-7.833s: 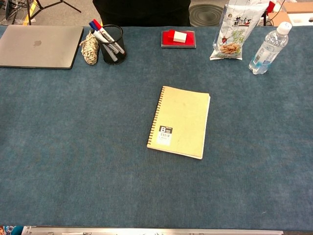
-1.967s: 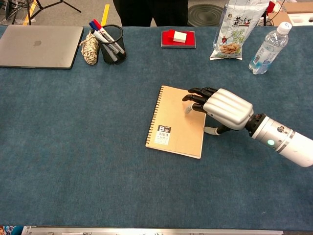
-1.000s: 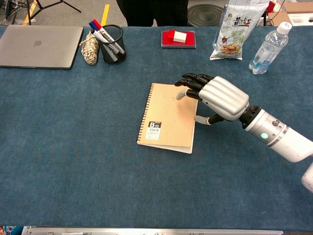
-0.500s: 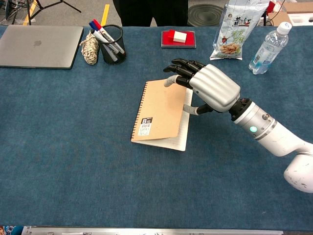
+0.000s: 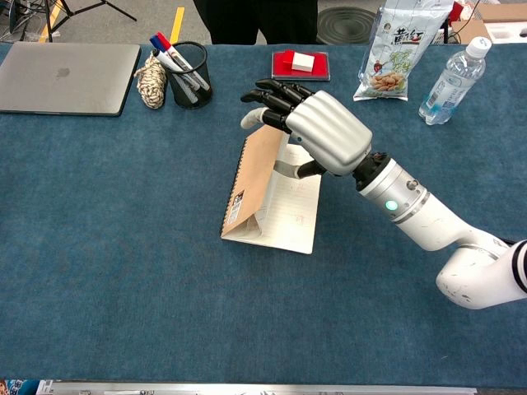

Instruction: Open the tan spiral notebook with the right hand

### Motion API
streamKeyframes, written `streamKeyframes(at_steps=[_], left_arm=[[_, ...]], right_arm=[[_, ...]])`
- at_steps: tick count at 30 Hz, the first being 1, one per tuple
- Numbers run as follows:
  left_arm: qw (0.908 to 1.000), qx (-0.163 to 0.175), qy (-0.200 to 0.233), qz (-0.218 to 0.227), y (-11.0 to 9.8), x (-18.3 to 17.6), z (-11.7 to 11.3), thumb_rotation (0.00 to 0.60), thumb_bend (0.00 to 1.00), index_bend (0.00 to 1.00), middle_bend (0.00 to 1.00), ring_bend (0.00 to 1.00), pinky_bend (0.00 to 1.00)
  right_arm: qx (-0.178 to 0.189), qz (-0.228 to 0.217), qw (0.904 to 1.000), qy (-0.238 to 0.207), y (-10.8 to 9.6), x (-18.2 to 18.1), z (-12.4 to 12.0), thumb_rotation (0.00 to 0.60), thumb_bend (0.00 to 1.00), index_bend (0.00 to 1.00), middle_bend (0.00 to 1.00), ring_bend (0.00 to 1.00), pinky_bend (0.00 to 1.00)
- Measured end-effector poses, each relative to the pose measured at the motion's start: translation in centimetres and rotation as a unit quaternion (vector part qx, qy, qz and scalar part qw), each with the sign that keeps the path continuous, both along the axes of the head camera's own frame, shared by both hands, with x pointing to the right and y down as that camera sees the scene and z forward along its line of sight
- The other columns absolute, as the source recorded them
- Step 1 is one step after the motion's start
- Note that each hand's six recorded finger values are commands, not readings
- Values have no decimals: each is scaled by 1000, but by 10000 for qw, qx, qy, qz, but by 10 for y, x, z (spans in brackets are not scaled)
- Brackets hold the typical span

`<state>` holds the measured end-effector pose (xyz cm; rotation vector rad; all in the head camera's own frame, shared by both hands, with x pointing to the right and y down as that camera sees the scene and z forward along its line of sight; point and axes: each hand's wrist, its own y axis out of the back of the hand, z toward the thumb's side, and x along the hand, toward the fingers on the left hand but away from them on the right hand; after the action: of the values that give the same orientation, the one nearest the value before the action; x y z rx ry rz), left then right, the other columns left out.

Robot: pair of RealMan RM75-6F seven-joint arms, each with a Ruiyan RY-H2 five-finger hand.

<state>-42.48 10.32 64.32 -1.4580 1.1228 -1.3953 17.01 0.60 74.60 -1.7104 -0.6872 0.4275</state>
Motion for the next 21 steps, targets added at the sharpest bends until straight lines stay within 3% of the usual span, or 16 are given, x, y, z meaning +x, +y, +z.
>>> streamKeyframes(at_steps=[21], left_arm=[[10000,-30,37,-56,2,-4,1,600,128,395,341,351,551]], right_arm=[[14,-77,9985,-545,-12,-76,-7,600,199,317,186,91,205]])
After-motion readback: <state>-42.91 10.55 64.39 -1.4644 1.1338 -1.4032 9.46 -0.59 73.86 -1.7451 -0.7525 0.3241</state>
